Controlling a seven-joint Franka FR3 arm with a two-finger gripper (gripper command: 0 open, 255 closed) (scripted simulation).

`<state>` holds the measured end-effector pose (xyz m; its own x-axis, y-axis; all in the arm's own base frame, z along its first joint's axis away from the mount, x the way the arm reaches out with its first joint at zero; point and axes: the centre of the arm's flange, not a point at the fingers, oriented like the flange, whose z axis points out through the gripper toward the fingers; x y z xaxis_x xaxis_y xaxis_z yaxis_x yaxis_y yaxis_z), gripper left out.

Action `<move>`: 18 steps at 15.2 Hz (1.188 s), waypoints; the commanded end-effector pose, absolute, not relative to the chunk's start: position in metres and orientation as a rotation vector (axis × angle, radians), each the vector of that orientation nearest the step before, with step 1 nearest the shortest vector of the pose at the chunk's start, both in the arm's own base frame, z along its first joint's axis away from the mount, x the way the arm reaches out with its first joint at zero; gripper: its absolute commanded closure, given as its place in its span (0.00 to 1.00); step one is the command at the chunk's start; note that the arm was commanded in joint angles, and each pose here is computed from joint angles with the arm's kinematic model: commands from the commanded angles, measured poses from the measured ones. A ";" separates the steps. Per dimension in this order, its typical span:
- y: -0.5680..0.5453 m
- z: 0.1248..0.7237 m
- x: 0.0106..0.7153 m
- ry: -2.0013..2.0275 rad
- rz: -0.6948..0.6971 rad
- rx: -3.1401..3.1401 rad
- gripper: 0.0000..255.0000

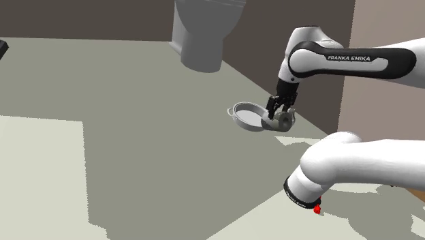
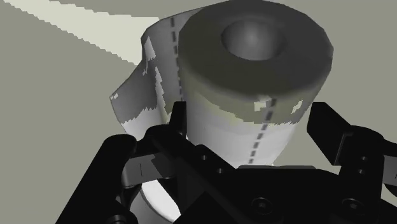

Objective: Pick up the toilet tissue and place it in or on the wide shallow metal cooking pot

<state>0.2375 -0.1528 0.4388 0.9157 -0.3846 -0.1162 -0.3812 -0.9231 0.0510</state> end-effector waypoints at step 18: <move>-0.244 0.487 0.397 -0.609 -0.193 3.048 1.00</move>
